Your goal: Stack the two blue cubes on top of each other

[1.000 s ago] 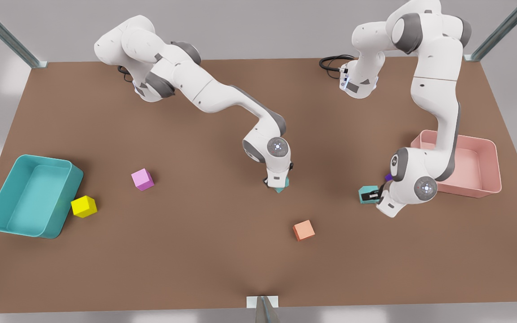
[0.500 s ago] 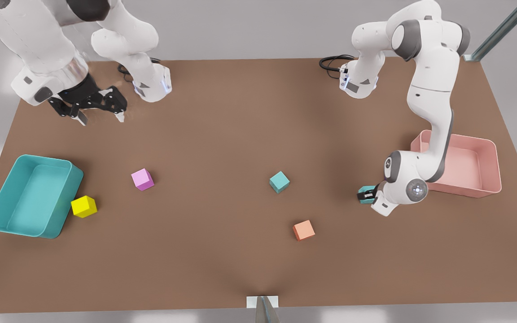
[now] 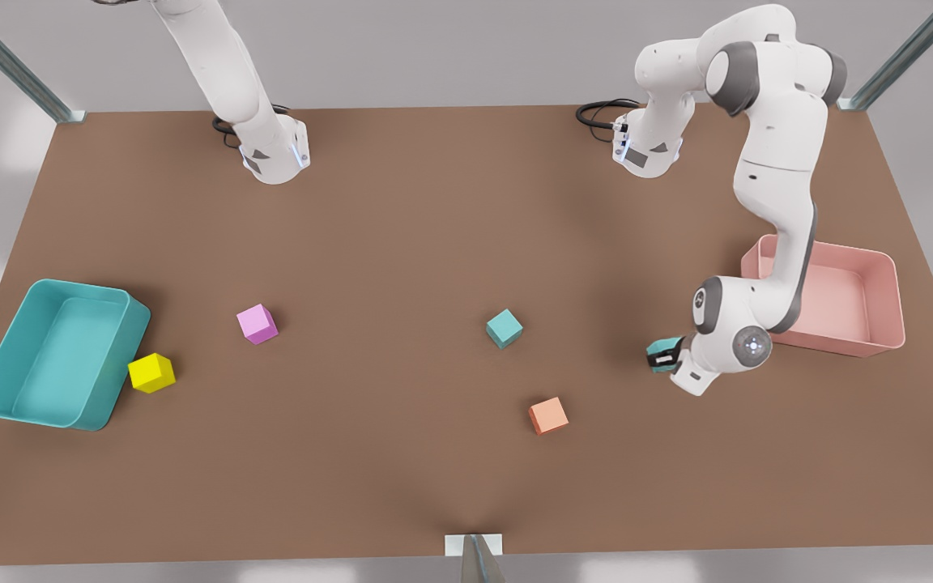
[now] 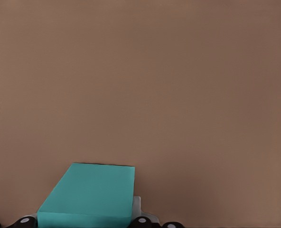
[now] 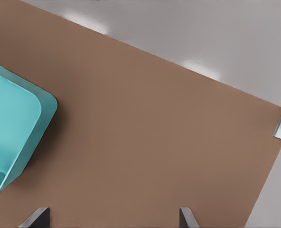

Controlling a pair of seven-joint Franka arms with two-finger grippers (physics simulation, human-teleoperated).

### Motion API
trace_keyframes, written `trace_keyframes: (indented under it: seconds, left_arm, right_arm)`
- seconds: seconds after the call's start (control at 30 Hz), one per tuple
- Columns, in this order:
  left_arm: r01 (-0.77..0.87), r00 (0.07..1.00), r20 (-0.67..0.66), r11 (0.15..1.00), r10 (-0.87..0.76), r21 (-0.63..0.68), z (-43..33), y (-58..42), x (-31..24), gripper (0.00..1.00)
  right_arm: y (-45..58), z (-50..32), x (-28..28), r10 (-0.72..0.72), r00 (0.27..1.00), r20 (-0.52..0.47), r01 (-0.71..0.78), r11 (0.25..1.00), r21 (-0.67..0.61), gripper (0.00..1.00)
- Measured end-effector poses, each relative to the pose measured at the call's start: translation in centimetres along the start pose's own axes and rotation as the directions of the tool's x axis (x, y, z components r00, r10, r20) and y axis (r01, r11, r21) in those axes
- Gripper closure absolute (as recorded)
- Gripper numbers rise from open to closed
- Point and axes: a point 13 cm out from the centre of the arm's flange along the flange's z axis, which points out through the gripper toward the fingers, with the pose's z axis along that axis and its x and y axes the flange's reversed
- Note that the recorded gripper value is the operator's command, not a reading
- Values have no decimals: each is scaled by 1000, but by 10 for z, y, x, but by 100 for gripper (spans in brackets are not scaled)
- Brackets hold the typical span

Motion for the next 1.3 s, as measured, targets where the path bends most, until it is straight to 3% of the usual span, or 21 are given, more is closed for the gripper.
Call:
trace_keyframes:
  seconds: [0.03, 0.07, 0.1, 0.13, 0.17, 0.2, 0.23, 0.37, 0.5, 0.73, 1.03, 1.27, 1.3]
  left_arm:
    - [-9, 1000, 20, 1000, 9, 2, -20, -9, -4, 28]
    - [-26, 999, 40, 1000, 25, 2, -43, -25, -8, 28]
    - [-50, 997, 54, 999, 50, -1, -64, -47, -8, 27]
    - [-82, 995, 56, 997, 82, -8, -79, -74, 1, 27]
    - [-119, 992, 48, 993, 120, -9, -89, -105, 17, 27]
    - [-156, 987, 35, 988, 156, -4, -98, -135, 36, 27]
    - [-190, 982, 20, 982, 190, 3, -102, -164, 56, 27]
    - [-270, 963, -5, 963, 270, -1, -108, -258, 121, 27]
    - [-296, 955, 1, 955, 296, -6, -103, -330, 171, 27]
    - [-180, 984, 0, 983, 180, -26, -36, -345, 156, 27]
    - [-82, 995, 54, 996, 83, -26, -23, -346, 144, 27]
    - [-30, 998, 47, 999, 32, -39, -12, -345, 154, 27]
    - [-23, 999, 47, 999, 25, -39, -12, -345, 154, 5]
  right_arm:
    - [48, 3, -12, -77, 997, 6, 77, 997, 9, 0]
    - [155, 3, 7, -256, 967, 15, 256, 966, 36, 0]
    - [296, 8, 77, -498, 867, 16, 496, 865, 75, 0]
    - [426, 23, 201, -732, 681, 1, 727, 676, 118, 0]
    - [501, 39, 328, -875, 484, -18, 867, 476, 149, 0]
    - [526, 47, 396, -926, 376, -28, 916, 367, 162, 0]
    - [530, 48, 413, -936, 352, -29, 925, 343, 165, 0]
    - [496, 24, 364, -895, 445, -14, 885, 438, 160, 0]
    - [468, 31, 369, -881, 466, -79, 877, 449, 169, 0]
    - [419, 44, 329, -825, 529, -201, 848, 502, 171, 0]
    - [424, 51, 351, -851, 462, -250, 886, 434, 161, 0]
    - [426, 52, 349, -859, 448, -249, 893, 422, 154, 0]
    - [427, 53, 349, -860, 446, -249, 894, 420, 153, 0]
